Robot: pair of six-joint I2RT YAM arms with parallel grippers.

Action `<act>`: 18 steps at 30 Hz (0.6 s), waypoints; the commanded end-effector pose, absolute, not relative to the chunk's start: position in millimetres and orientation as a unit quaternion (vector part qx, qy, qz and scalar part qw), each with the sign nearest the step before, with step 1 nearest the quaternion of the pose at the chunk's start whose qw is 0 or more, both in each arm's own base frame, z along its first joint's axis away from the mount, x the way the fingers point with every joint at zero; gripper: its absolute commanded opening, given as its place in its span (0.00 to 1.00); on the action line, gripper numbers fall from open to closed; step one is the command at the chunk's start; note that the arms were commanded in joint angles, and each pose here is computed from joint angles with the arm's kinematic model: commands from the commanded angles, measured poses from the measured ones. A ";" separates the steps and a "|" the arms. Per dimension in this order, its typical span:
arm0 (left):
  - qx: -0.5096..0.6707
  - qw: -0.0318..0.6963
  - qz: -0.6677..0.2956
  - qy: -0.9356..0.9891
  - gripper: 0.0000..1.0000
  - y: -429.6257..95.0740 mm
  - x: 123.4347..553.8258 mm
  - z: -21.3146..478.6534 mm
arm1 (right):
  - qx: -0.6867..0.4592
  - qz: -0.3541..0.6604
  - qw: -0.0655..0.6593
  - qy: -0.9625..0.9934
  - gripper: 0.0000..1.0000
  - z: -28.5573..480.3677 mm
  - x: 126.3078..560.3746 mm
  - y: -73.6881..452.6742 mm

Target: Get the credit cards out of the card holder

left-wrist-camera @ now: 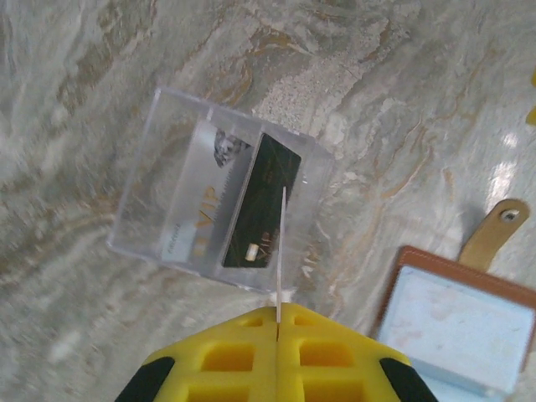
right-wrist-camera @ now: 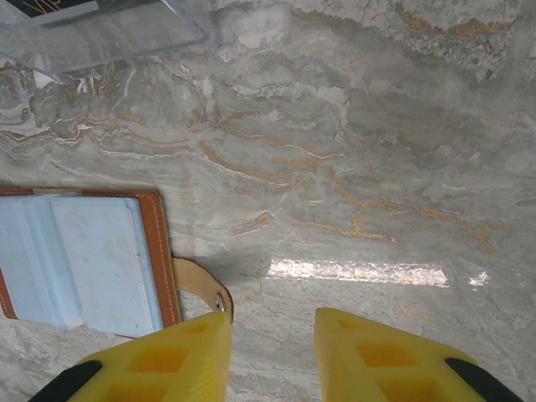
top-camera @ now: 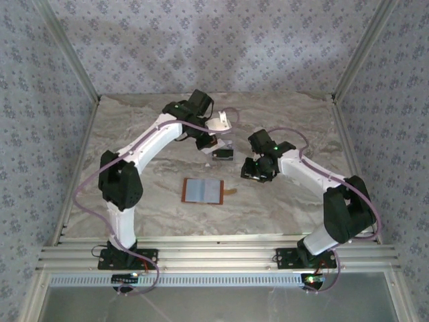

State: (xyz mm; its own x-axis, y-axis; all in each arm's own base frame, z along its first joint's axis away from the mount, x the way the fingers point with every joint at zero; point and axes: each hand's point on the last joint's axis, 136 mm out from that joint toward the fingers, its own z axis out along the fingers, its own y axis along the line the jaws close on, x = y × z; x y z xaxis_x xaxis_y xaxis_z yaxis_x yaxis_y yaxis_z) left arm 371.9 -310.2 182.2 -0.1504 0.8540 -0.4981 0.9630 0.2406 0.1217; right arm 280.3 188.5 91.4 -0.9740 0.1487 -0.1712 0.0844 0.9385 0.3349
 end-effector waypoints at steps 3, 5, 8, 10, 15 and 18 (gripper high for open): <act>0.688 0.240 -0.090 0.679 0.00 -322.9 384.6 189.8 | 0.058 0.161 0.095 0.981 0.33 97.6 273.9 179.9; 0.697 0.237 -0.073 0.673 0.00 -325.2 395.6 186.5 | 0.059 0.162 0.098 0.980 0.33 99.8 274.1 178.5; 0.706 0.233 -0.051 0.667 0.00 -328.3 410.1 179.3 | 0.065 0.161 0.101 0.980 0.33 102.7 272.9 173.5; 0.710 0.237 -0.041 0.662 0.00 -331.7 418.2 176.5 | 0.069 0.161 0.105 0.979 0.33 104.4 273.1 169.9; 0.720 0.242 -0.038 0.650 0.00 -339.8 429.1 175.4 | 0.076 0.163 0.105 0.978 0.33 104.2 270.6 164.6; 0.722 0.246 -0.031 0.646 0.00 -342.8 436.1 174.4 | 0.076 0.163 0.102 0.978 0.33 102.7 268.3 163.8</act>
State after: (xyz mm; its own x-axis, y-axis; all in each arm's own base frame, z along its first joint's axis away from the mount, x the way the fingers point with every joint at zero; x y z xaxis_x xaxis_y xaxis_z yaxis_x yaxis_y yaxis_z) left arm 439.0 -341.4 167.2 0.1194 0.9177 -0.3789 0.9533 0.0007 0.3022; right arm 278.6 170.0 104.5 -0.9614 0.1941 -0.1951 0.1167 0.9296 0.3496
